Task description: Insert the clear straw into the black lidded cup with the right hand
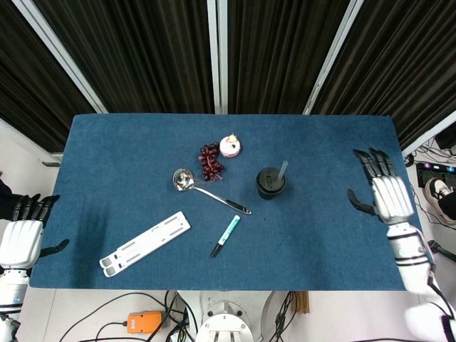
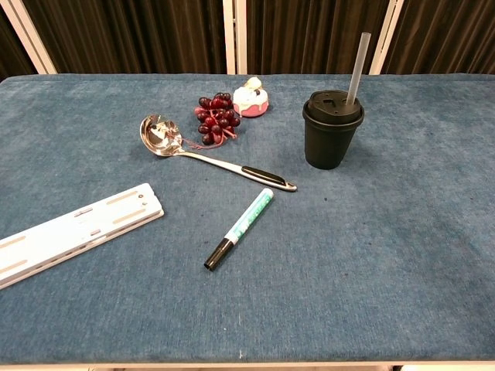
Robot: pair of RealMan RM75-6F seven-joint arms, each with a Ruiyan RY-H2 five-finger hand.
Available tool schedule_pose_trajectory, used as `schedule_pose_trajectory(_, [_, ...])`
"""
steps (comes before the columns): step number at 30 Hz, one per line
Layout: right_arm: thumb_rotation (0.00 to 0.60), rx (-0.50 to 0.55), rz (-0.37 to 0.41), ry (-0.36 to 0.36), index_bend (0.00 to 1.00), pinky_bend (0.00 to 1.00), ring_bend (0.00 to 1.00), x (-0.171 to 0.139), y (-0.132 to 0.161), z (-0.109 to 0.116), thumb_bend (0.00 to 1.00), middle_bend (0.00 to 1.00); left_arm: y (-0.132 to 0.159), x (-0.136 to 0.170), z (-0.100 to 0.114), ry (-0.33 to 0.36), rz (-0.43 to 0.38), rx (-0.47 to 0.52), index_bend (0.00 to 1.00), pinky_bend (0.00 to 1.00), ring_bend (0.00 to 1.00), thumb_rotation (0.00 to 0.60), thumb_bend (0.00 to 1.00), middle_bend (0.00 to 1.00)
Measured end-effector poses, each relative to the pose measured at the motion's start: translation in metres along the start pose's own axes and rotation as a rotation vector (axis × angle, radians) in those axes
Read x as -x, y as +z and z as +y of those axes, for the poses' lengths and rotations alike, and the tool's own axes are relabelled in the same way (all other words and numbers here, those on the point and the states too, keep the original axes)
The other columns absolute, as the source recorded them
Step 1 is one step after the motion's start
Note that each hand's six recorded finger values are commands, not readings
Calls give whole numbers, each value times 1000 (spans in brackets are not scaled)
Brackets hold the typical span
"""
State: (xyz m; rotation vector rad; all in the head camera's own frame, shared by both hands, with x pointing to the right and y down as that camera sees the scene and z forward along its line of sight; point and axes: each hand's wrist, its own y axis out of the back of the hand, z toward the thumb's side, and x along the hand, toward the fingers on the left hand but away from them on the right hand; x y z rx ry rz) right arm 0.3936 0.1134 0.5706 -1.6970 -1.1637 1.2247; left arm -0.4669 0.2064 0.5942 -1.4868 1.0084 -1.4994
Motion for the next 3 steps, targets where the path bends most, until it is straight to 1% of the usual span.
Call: schedule_pose_trajectory(3, [600, -32, -81, 21, 25, 41, 0, -38, -20, 9, 539, 142, 1, 1, -2, -1, 0, 3, 131, 12, 69, 600, 36, 143])
